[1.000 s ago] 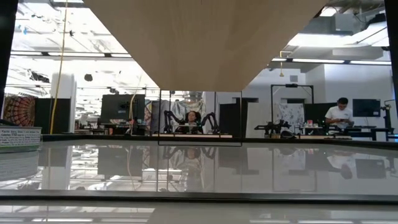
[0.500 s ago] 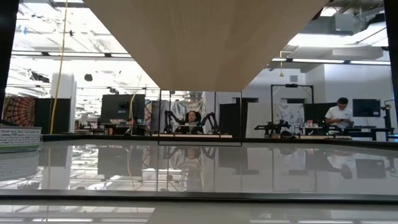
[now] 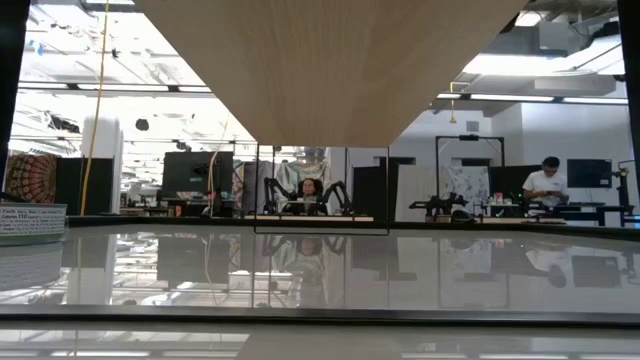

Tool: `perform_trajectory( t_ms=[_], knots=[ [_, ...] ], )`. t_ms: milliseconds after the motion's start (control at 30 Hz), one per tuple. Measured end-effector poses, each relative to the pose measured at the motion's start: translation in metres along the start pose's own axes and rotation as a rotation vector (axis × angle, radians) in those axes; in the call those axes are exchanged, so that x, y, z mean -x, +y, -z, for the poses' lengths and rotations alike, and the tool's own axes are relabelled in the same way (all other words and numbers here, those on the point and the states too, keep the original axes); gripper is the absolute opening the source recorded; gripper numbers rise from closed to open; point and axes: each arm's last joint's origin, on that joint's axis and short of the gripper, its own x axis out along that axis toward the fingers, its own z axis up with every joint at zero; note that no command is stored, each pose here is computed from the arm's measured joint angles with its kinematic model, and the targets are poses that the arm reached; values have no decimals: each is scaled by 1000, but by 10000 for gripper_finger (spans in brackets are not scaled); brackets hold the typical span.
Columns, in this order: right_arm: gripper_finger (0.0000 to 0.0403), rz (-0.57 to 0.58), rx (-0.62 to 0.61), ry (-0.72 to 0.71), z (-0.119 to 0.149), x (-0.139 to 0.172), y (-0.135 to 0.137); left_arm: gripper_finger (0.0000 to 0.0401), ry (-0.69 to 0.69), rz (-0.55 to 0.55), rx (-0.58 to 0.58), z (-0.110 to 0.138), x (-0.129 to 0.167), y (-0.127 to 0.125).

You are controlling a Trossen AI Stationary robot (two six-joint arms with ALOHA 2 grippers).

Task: Stack canned seafood by type on shelf
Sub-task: Stack the blue tuna can on top of the stacked blue tuna cans on the shelf

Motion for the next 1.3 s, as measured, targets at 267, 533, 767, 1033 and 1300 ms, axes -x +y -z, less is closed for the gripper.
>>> perform_trajectory(
  t_ms=[267, 533, 767, 1033, 1300],
  knots=[
    [195, 0, -4, -6, 0, -2, 1, 246, 50, 49, 39, 2, 2, 6],
    [195, 5, 5, 7, 3, -5, 3, 256, 69, 36, -22, 1, 3, 7],
    [195, 9, -6, 6, 3, -5, 2, 257, 67, 67, -49, -2, 6, 15],
    [195, 8, -19, 6, 3, -5, 2, 257, 63, 143, 45, -6, 18, 40],
    [195, 7, -29, -9, 1, -5, 3, 257, 114, 226, 73, -1, 19, 39]
  ],
)
